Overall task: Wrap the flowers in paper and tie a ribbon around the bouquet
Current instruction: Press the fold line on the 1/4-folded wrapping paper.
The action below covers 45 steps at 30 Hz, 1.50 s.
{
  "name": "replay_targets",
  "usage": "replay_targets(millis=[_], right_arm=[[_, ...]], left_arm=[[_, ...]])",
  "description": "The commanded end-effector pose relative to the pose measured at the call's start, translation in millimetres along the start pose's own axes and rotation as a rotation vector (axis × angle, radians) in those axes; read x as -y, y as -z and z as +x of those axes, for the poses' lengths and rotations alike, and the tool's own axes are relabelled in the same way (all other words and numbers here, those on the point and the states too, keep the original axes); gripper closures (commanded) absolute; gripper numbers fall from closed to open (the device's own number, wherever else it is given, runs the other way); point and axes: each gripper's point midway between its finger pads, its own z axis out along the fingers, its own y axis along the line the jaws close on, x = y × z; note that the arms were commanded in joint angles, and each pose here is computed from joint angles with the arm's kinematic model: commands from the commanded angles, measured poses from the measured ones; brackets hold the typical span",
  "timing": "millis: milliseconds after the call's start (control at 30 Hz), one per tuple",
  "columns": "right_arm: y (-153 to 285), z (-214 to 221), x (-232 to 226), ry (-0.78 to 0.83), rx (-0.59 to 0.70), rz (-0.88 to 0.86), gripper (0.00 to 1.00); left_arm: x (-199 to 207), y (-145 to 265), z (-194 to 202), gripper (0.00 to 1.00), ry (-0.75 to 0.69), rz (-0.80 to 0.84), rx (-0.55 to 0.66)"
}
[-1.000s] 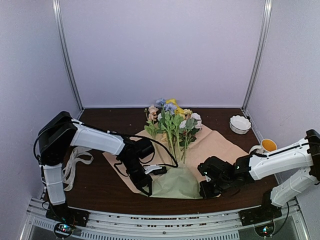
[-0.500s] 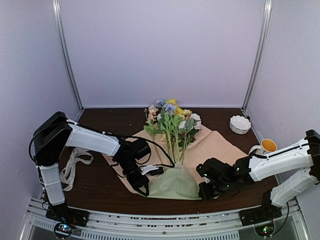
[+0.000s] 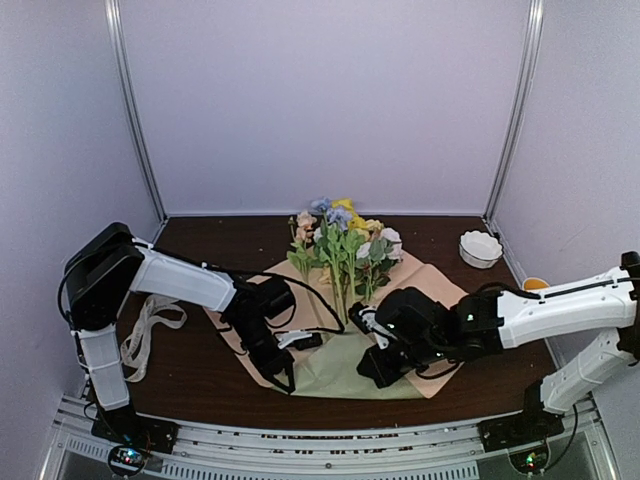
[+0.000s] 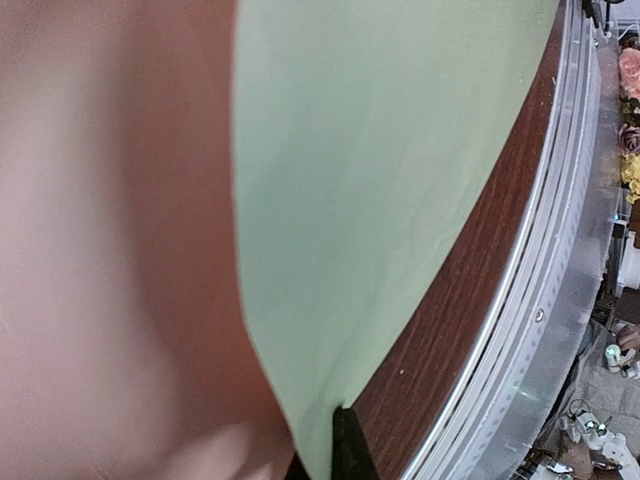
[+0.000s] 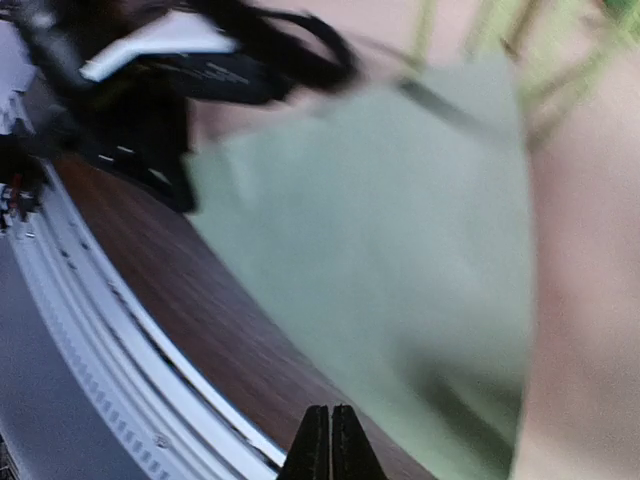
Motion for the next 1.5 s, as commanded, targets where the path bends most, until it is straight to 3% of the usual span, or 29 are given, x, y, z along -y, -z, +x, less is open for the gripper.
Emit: replay_targets(millis=[0, 200, 467, 1033, 1300, 1467], right_arm=[[-17.2, -25.8, -63.5, 0.218, 0.072, -0.126, 0.95], [-66.1, -26.5, -83.2, 0.367, 0.014, -0.053, 0.96], [-99.1, 6.7, -39.7, 0.337, -0.069, 0.092, 0.98], [-102.0, 35.8, -18.0, 0.325, -0.126, 0.135, 0.98], [-102.5, 36.0, -19.0, 0.331, -0.123, 0.131, 0.98], [-101.4, 35.5, -21.6, 0.336, -0.127, 0.125, 0.98]], left_arm=[[-15.8, -13.8, 25.6, 1.0, 0.055, -0.035, -0.085], [-14.6, -13.7, 25.8, 1.0, 0.052, -0.025, -0.085], [-13.7, -12.9, 28.1, 1.0, 0.051, -0.021, -0.084], [-23.7, 8.7, 48.4, 0.91, 0.122, -0.115, -0.107], [-25.2, 6.3, 52.0, 1.0, 0.139, -0.08, -0.091], [-25.3, 4.9, 53.7, 1.0, 0.15, -0.057, -0.086]])
